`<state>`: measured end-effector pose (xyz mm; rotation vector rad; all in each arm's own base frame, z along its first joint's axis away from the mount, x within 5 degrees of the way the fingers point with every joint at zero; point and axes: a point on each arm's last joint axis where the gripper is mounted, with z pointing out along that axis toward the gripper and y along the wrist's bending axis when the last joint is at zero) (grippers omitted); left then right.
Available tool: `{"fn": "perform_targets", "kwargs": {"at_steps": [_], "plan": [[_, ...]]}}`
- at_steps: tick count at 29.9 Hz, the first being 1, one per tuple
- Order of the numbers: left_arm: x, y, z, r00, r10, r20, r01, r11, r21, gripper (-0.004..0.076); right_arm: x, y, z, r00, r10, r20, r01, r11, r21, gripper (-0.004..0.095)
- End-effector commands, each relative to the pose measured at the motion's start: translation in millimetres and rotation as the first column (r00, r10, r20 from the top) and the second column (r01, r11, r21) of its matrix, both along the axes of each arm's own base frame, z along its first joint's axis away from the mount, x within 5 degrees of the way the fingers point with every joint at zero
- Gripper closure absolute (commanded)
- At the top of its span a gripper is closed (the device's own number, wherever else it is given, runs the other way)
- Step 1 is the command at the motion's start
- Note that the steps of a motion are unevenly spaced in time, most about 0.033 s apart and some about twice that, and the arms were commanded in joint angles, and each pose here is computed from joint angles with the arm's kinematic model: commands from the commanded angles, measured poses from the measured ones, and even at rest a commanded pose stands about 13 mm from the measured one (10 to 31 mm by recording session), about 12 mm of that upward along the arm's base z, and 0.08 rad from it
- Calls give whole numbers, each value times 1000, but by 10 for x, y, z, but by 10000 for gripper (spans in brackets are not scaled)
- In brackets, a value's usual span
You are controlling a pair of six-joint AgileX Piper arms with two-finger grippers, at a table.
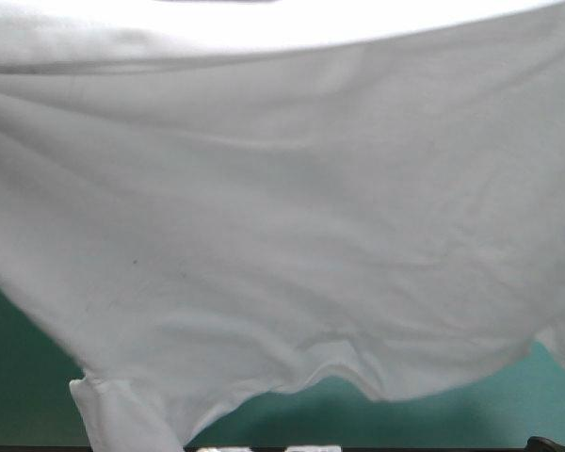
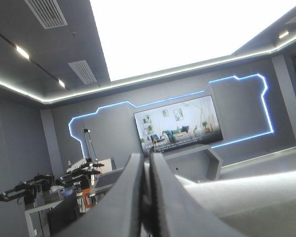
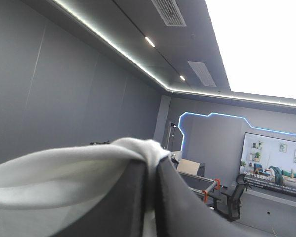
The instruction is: Fold the cloth
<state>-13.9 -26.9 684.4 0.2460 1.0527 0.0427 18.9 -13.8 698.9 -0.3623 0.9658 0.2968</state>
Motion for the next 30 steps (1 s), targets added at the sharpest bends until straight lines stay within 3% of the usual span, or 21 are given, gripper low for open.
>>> {"fn": "perform_targets", "kwargs": {"at_steps": [1, 6, 12, 15, 17, 20, 26, 30], "plan": [[94, 22, 77, 998, -9, 65, 11, 1000, -23, 733, 56, 81, 56, 998, -9, 57, 8, 1000, 6, 925], [633, 75, 101, 999, -46, 15, 47, 996, -82, 733, 398, 209, 49, 978, -210, 3, 210, 978, 6, 925], [1703, 177, -11, 993, -97, -74, 84, 984, -155, 733, 918, 511, 44, 855, -516, 47, 518, 855, -34, 925], [2272, 250, -111, 992, -110, -68, 94, 975, -204, 733, 1183, 680, 11, 785, -614, 86, 619, 783, -60, 925], [2530, 268, -171, 991, -116, -70, 101, 976, -194, 733, 1396, 733, -9, 765, -635, 110, 642, 765, -48, 925], [2798, 279, -195, 993, -115, -22, 110, 980, -163, 733, 1871, 772, -110, 795, -599, 99, 604, 796, -35, 925], [3047, 320, -196, 992, -90, 91, 106, 978, -182, 733, 2800, 643, -530, 858, -500, -117, 500, 865, -32, 925], [3195, 364, -229, 987, -43, 158, 73, 979, -191, 733, 3263, 407, -795, 858, -468, -214, 475, 880, -18, 925]]}}
